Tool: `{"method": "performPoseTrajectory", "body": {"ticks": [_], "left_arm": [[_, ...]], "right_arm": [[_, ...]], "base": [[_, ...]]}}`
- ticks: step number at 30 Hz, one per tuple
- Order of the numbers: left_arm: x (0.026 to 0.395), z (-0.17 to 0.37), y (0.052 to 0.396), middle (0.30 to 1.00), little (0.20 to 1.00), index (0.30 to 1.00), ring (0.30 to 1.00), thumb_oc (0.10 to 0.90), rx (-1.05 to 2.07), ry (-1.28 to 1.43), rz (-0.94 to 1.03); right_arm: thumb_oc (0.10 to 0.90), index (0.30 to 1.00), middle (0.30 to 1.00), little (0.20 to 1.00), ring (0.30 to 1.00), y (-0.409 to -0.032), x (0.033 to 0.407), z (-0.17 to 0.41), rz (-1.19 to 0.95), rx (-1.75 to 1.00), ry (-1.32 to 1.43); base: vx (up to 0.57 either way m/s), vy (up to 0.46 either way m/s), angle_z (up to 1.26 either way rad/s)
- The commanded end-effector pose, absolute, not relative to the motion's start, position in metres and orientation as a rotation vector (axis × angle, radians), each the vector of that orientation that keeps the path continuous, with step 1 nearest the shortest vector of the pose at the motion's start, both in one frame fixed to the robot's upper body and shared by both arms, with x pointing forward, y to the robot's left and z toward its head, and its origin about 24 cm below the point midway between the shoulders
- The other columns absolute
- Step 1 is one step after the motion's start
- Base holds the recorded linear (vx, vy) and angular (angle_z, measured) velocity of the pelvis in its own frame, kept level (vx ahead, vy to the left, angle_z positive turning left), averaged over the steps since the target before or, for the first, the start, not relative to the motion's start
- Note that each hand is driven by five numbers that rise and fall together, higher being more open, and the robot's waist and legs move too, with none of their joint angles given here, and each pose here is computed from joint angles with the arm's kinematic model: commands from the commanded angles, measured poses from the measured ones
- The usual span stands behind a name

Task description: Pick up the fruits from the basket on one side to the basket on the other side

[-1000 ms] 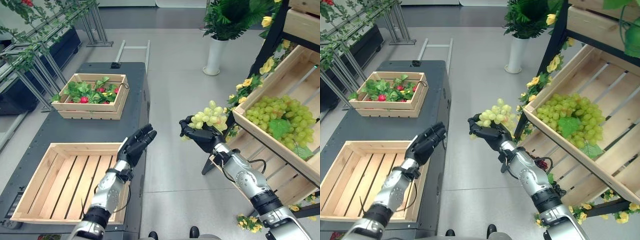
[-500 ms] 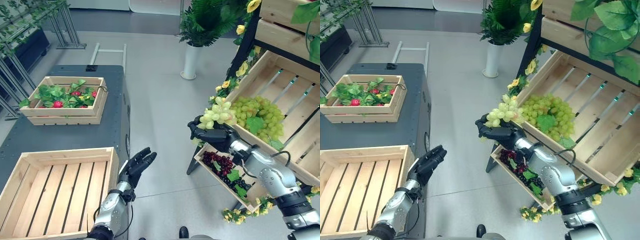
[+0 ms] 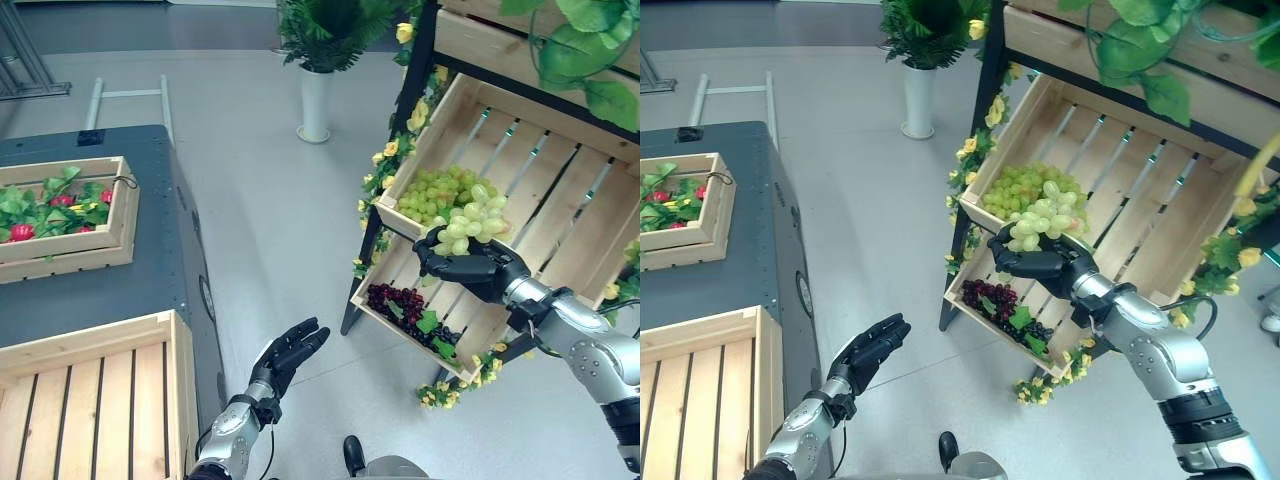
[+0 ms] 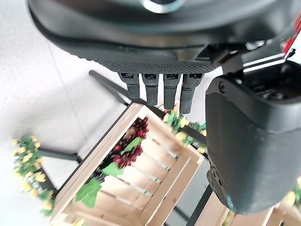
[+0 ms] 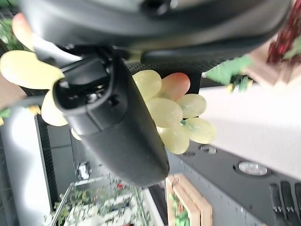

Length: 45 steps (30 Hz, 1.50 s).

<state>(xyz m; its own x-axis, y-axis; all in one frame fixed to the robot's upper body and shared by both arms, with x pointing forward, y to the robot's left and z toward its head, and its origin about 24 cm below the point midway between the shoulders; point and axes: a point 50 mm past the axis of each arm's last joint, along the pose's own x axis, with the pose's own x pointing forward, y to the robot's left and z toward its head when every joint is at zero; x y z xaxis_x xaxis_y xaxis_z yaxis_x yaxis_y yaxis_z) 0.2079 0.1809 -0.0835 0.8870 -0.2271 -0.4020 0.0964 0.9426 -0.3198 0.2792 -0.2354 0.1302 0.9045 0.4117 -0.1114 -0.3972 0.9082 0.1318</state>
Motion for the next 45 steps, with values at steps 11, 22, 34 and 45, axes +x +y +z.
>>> {"method": "performPoseTrajectory", "body": {"ticks": [11, 22, 34, 45], "left_arm": [[0.232, -0.058, 0.169, 0.9, 0.9, 0.9, 0.9, 0.8, -0.295, 0.291, -0.281], [0.228, -0.063, 0.169, 0.9, 0.9, 0.9, 0.9, 0.8, -0.275, 0.322, -0.324], [0.23, -0.063, 0.173, 0.9, 0.9, 0.9, 0.9, 0.8, -0.281, 0.318, -0.31], [0.236, -0.059, 0.171, 0.9, 0.9, 0.9, 0.9, 0.8, -0.281, 0.288, -0.296]], "right_arm": [[0.4, 0.3, 0.3, 0.3, 0.3, -0.337, 0.29, 0.265, 0.053, 0.054, -0.336], [0.4, 0.3, 0.3, 0.3, 0.3, -0.36, 0.308, 0.289, -0.071, 0.042, -0.287], [0.4, 0.3, 0.3, 0.3, 0.3, -0.37, 0.321, 0.274, -0.136, 0.073, -0.141], [0.8, 0.9, 0.9, 0.9, 0.9, -0.385, 0.324, 0.233, -0.195, 0.094, 0.061]], "base": [[0.01, 0.003, 0.0], [0.0, 0.0, 0.0], [-0.01, 0.0, 0.05], [-0.01, 0.0, 0.03]]}}
